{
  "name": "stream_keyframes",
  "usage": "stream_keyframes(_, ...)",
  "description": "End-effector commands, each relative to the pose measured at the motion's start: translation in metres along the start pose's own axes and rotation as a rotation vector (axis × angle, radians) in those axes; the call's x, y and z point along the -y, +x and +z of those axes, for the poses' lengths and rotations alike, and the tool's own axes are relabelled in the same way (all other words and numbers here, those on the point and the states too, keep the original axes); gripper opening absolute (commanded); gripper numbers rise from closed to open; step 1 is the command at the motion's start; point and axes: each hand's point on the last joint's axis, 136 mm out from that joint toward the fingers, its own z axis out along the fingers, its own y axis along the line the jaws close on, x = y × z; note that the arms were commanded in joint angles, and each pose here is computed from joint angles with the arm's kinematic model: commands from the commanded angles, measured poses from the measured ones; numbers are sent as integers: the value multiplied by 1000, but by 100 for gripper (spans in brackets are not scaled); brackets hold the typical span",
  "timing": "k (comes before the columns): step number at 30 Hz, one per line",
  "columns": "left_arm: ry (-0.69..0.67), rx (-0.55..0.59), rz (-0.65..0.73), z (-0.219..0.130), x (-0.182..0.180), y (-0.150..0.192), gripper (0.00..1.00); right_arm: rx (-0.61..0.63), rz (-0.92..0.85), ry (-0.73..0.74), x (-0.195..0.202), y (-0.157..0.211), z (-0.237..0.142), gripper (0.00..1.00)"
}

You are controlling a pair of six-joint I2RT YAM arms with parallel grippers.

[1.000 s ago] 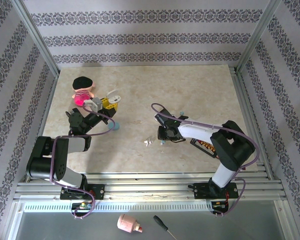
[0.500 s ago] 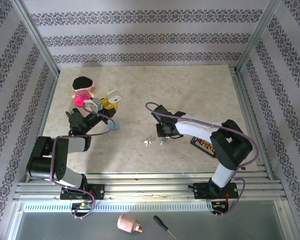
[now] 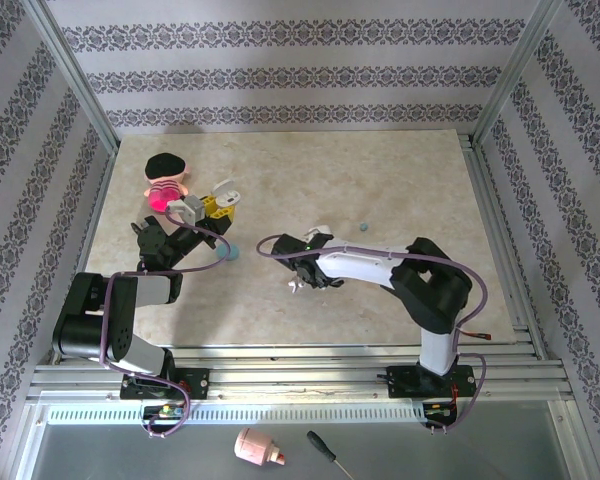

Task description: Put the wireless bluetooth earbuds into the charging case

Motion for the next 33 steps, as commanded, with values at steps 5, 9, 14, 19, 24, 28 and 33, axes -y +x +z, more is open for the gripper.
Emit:
stream_keyframes(5,9,60,65,-2,6,-18,19,-18,-72,102,-2,2,7,32)
stream_keyframes(9,10,58,61,-2,6,-17,19,-31,-96,123,-3,6,11,31)
stream_keyframes(14,14,57,58,-1,6,-17,19,-41,-114,133,-4,8,15,30)
stream_keyframes(19,13,56,58,-2,6,-16,19,-49,-127,137,-6,8,20,30)
stream_keyframes(24,14,57,57,-2,6,-17,19,-48,-141,145,-8,6,22,29)
stream_keyframes(28,15,54,53,-2,7,-15,19,-53,-152,155,-8,7,25,29)
stream_keyframes(33,18,52,51,-1,7,-15,19,-44,-167,163,-7,2,25,28)
